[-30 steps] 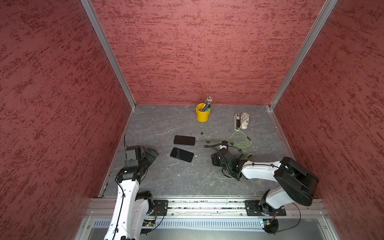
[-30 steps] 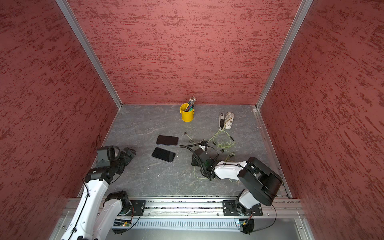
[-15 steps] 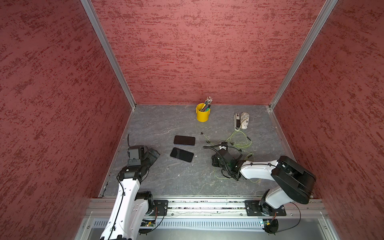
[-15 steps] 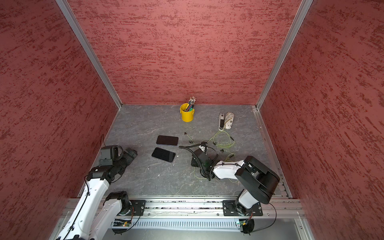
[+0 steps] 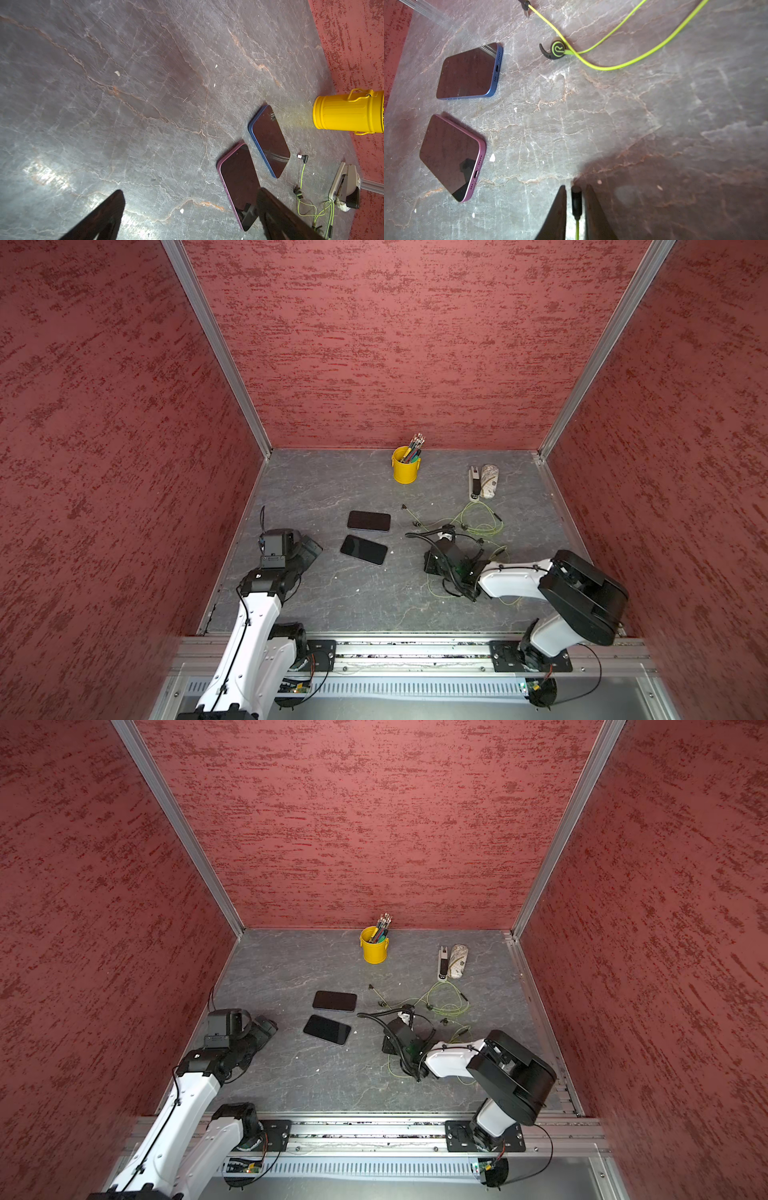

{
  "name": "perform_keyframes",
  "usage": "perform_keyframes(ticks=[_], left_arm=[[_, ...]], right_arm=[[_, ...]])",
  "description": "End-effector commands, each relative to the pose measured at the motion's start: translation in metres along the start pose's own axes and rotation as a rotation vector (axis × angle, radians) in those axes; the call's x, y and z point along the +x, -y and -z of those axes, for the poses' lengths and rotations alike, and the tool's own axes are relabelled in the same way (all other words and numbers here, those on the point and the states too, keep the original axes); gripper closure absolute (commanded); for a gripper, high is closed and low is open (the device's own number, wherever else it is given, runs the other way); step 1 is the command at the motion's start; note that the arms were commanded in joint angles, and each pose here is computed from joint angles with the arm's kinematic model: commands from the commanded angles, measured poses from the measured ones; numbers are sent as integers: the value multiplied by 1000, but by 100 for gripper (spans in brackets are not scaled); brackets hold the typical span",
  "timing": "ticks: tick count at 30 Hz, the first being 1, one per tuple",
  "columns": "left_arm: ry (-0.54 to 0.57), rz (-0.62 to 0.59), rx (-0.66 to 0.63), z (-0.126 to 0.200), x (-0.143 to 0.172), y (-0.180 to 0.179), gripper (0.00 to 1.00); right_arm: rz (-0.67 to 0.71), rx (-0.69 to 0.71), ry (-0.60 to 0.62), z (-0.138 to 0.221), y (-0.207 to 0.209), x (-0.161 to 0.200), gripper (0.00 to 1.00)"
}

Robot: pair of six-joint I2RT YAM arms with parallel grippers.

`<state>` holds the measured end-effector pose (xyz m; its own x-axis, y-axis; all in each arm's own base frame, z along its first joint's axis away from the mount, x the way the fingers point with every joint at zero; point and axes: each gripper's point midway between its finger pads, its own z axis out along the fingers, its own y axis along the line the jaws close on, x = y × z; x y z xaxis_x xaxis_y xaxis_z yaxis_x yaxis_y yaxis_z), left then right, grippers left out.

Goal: Plug wired earphones into phones
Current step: Pick up the wired earphone from the center of the board, then pick up the phone at the center of the board.

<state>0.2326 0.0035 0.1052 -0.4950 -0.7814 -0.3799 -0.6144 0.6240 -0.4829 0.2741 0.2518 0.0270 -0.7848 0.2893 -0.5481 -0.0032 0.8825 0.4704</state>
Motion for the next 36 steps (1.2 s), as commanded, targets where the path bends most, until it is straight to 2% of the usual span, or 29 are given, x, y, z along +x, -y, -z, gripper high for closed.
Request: perform_keyframes(ticks=[1,9,12,14,17,21,26,31,36], left_arm=[[18,4,7,4,-5,6,0],[2,-3,17,3,-2,11,0],[-14,-1,9,3,3,13,0],[-26,17,11,3,12,19,0],[-51,-26,19,3,44,39,0],[-41,-20,-64,8,84,50,0],[-101,33,-212,7,120,68,0],[-178,15,-458,-10,135,73,0],[-209,58,-471,-32,141,79,0]], right_arm=[[-9,-4,14,-1,-3,0,84],[-12,-21,17,2,-7,-1,90],[-12,-56,26,8,-17,-6,95],[-11,-109,41,16,-27,-11,95],[-16,-200,73,28,-44,-21,95],[-41,-332,135,53,-66,-36,95],[-49,-374,137,59,-69,-33,95],[-70,-407,124,61,-64,-24,95],[-79,-418,109,64,-57,-15,95]])
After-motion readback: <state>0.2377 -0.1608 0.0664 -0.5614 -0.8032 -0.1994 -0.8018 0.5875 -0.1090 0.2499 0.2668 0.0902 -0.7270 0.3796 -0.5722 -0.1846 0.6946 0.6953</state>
